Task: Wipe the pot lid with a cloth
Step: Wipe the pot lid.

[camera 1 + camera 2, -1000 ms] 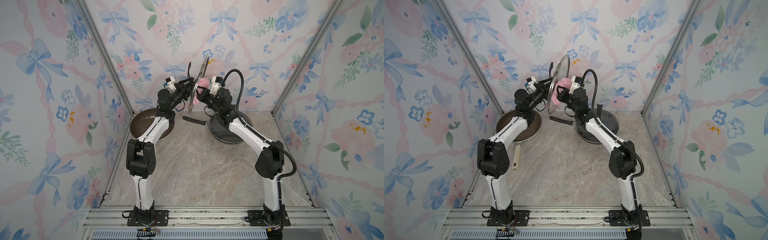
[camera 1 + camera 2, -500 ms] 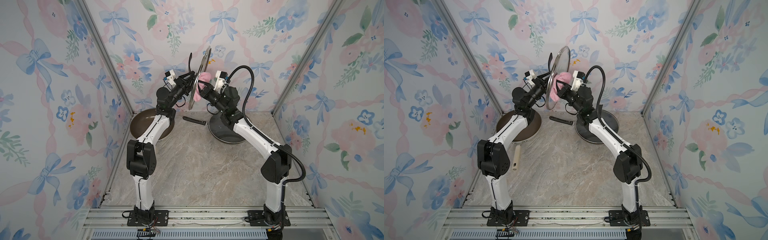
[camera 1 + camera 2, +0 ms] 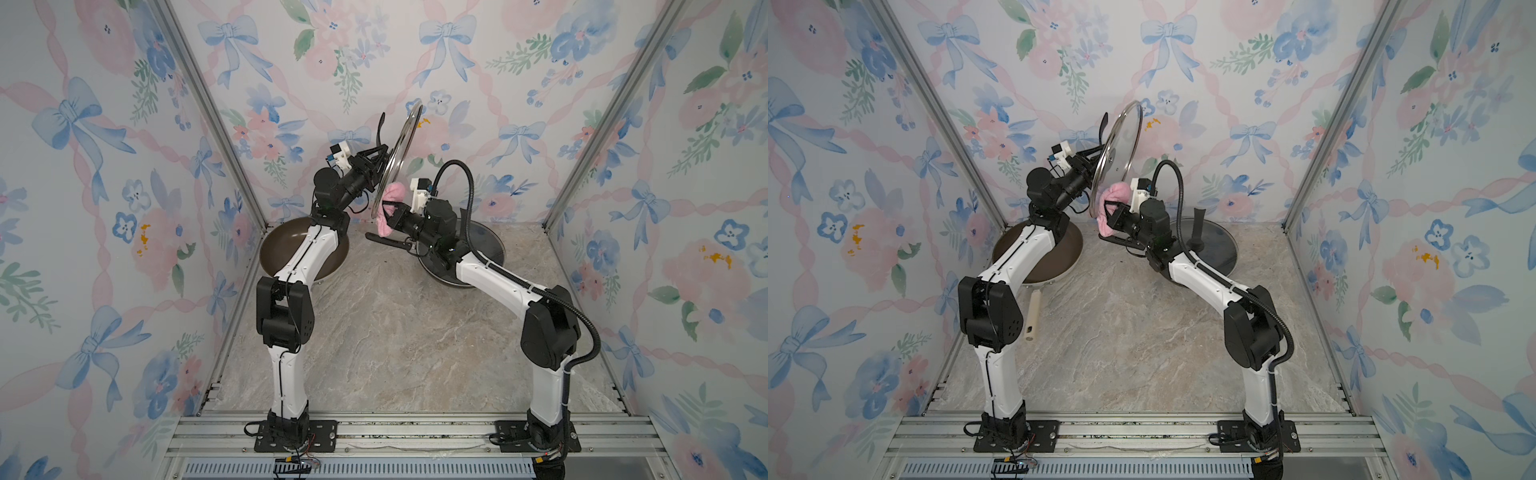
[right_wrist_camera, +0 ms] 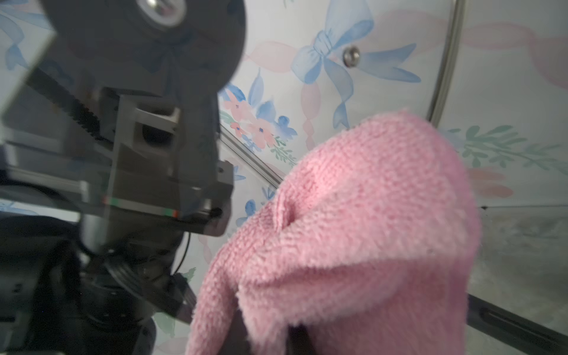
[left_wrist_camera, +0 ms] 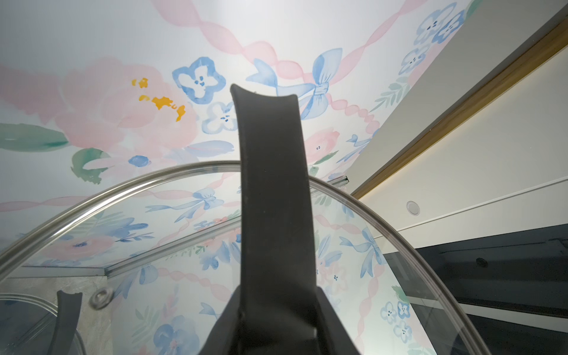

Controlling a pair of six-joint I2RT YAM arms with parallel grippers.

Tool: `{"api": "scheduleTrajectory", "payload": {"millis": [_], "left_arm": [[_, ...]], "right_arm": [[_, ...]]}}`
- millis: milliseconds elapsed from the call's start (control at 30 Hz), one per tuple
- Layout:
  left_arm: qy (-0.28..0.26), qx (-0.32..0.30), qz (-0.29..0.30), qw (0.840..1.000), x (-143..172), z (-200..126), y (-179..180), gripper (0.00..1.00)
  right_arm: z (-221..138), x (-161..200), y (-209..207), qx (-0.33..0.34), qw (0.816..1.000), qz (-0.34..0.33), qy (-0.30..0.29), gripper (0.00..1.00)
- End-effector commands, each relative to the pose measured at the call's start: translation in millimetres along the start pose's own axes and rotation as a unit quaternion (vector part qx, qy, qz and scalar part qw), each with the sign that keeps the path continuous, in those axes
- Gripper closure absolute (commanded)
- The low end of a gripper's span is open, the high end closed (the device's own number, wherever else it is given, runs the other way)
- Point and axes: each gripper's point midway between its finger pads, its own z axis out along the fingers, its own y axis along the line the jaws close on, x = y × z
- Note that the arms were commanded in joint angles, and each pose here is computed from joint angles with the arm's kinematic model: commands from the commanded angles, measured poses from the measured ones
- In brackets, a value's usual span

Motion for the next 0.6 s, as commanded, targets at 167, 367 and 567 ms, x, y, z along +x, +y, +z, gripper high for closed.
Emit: {"api": "scheduleTrajectory", "payload": {"millis": [167, 367, 567], "left_arm": [[0.063, 0.126, 0.043, 0.989, 57.0, -9.3, -113.5, 0.95], [0.076, 0.073, 0.006, 0.994, 73.4, -23.6, -71.2, 0.95], [0.078, 0.041, -0.009, 0.996, 82.2, -38.8, -47.1, 0.94]], "right_arm": [[34.6, 4.0, -50.6, 0.045, 0.999, 0.016, 0.010, 1.00], [39.3, -109.8, -45.2, 0.034, 0.996, -0.020, -0.081, 1.00], [16.9, -192.5, -17.7, -0.017, 0.986, -0.009, -0.167, 1.00]]}}
